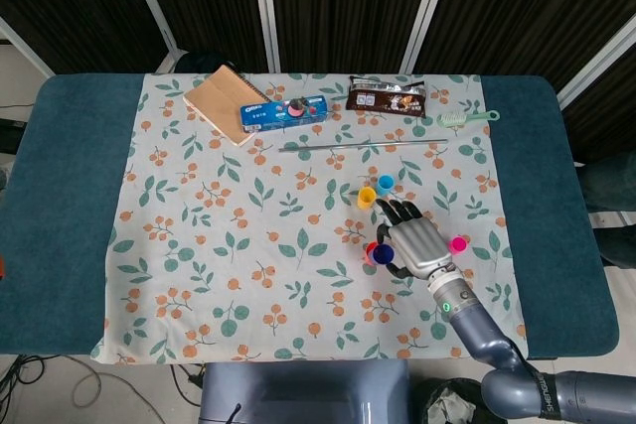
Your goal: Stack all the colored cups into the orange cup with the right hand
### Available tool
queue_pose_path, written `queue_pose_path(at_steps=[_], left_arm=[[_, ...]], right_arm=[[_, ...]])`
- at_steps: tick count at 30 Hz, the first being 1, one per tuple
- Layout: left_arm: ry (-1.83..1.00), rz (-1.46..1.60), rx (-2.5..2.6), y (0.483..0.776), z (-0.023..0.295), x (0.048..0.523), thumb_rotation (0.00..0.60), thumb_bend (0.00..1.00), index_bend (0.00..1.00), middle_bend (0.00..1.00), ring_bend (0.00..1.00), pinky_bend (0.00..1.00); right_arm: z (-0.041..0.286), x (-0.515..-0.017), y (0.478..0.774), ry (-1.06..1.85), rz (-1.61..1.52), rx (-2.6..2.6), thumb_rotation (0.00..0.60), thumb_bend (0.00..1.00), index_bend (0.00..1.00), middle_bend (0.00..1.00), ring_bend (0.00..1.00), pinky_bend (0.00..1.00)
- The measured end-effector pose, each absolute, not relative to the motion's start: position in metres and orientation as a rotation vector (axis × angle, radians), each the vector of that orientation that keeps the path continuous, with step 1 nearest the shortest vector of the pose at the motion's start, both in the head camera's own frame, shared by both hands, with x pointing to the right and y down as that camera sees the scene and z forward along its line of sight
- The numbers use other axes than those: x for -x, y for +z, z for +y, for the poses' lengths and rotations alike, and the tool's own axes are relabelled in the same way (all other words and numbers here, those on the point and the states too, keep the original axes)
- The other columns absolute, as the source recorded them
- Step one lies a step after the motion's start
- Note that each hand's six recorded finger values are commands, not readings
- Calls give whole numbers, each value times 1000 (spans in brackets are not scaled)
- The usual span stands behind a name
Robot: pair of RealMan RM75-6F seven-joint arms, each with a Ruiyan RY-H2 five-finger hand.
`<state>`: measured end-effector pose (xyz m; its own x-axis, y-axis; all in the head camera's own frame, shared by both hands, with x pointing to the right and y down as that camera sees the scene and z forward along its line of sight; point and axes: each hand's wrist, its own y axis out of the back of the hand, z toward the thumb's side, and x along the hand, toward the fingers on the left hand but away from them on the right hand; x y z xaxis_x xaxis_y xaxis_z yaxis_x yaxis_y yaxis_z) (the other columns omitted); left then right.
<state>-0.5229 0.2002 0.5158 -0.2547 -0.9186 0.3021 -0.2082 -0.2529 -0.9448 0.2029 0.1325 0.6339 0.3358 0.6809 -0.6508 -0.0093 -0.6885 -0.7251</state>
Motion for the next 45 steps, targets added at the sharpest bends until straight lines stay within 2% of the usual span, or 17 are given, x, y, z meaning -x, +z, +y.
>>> queue_pose_path(at_steps=[22, 23, 25, 27, 29, 32, 37, 41, 45], left_arm=[[-1562, 1403, 1408, 517, 201, 522, 600, 392, 140, 31, 10, 118], [-1562, 1403, 1408, 517, 201, 522, 600, 392, 140, 31, 10, 118], [-1561, 1404, 1408, 517, 201, 522, 600, 392, 140, 31, 10, 118], [-1561, 1405, 1408, 517, 201, 522, 600, 392, 140, 31, 10, 118], [-1562, 1405, 1409, 517, 201, 522, 600, 392, 140, 31, 10, 118], [-1561, 1407, 1409, 517, 201, 522, 600, 392, 140, 31, 10, 118], [-1561, 1407, 1411, 517, 201, 522, 600, 392, 140, 31, 10, 118], [-1560, 1411, 1410, 516, 201, 522, 600, 392, 141, 31, 10, 118], [-1562, 1412, 1411, 517, 201, 523, 600, 392, 142, 31, 10, 118]], right_arm=[[136, -213, 658, 1466, -562, 1999, 600, 365, 483, 0, 28, 89], [136, -212, 658, 1464, -562, 2002, 600, 365, 464, 0, 28, 89], [136, -209, 658, 1456, -559, 2007, 600, 364, 362, 0, 28, 89], [136, -208, 659, 1452, -553, 2006, 600, 364, 183, 0, 28, 89], [136, -207, 660, 1452, -550, 2005, 600, 364, 82, 0, 28, 89], [136, -207, 660, 1458, -545, 1999, 600, 364, 22, 0, 29, 89], [130, -207, 660, 1471, -554, 1980, 600, 364, 20, 0, 28, 89], [120, -205, 656, 1468, -588, 1964, 600, 364, 95, 0, 28, 89], [103, -199, 648, 1439, -652, 1946, 600, 364, 118, 0, 28, 89]])
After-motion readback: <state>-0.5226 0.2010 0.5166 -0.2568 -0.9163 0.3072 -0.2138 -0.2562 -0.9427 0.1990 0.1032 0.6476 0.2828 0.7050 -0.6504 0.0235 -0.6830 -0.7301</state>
